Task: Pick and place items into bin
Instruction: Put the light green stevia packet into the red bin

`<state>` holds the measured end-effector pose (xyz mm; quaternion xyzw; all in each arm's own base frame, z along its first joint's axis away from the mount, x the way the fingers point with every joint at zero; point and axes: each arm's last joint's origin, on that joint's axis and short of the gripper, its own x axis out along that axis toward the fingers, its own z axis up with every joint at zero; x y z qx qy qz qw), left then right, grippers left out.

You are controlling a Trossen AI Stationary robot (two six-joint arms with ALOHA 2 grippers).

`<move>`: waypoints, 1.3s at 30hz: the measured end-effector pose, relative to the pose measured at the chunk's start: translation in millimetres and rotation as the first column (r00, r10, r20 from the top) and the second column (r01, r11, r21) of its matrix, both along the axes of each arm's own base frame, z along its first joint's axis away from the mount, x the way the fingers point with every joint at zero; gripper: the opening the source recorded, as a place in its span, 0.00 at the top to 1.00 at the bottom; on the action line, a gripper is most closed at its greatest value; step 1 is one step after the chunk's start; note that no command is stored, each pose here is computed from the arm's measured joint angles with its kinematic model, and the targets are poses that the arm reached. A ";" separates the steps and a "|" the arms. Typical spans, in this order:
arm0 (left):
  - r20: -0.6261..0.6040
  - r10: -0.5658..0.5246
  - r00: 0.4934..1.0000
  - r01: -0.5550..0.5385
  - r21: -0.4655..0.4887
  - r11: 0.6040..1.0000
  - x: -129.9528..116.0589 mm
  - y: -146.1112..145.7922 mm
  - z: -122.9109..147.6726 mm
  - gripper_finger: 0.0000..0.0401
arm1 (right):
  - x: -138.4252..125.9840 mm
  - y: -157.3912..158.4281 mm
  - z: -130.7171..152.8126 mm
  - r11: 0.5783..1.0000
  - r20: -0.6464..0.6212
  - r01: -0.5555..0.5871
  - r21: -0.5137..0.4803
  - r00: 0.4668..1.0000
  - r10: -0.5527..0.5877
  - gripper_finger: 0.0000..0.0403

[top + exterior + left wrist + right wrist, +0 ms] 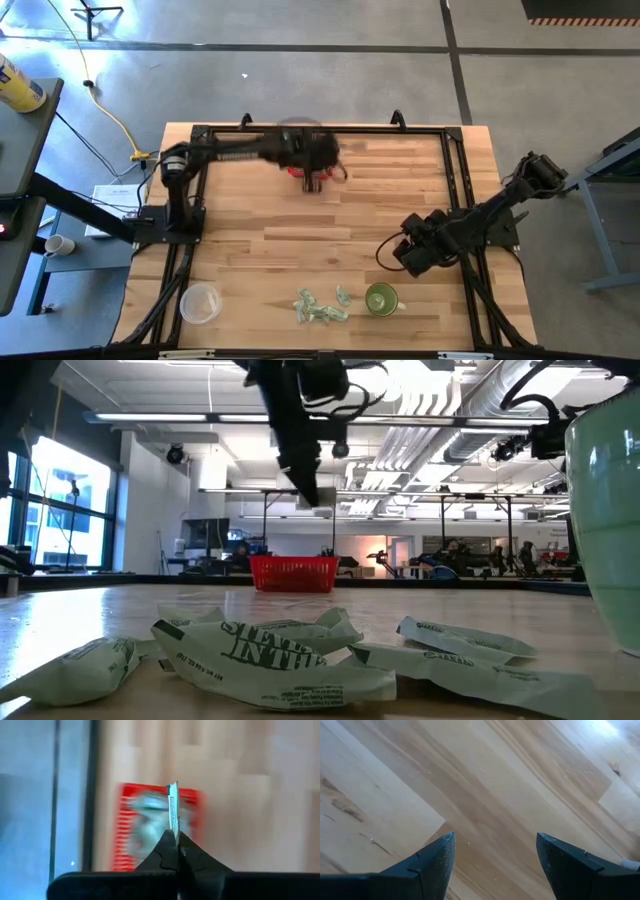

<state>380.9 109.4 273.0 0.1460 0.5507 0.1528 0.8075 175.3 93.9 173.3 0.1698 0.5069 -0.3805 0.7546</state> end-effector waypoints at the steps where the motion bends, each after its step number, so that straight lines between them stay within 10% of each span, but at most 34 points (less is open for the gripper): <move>1: 0.011 0.015 1.000 -0.015 0.002 1.000 -3.3 13.4 5.5 0.94 | 0.3 -0.5 0.0 1.000 0.000 0.003 0.000 1.000 -0.003 0.33; 12: -0.058 0.165 0.985 -0.175 -0.318 0.932 -42.4 76.9 -18.0 0.67 | 1.8 -2.4 0.1 1.000 0.010 0.018 -0.003 1.000 -0.018 0.33; 16: -0.104 0.188 0.977 -0.214 -0.398 0.892 -44.8 55.1 -12.8 0.58 | 1.7 -2.2 0.0 1.000 0.008 0.020 0.003 1.000 -0.020 0.33; 21: -0.005 -0.045 0.999 0.032 -0.635 0.772 -28.5 -24.5 7.1 0.53 | 1.7 -2.2 0.0 1.000 0.004 0.014 0.002 1.000 -0.014 0.33; 29: 0.062 -0.542 0.838 0.520 -0.394 0.758 -3.3 -187.7 -25.7 0.54 | 0.9 -1.6 -0.1 1.000 -0.006 0.007 0.009 1.000 -0.007 0.33; 39: 0.280 -0.637 0.718 0.695 -0.269 0.666 37.2 -234.1 -76.8 0.54 | -3.3 3.3 1.6 0.998 -0.017 0.012 0.061 1.000 -0.011 0.33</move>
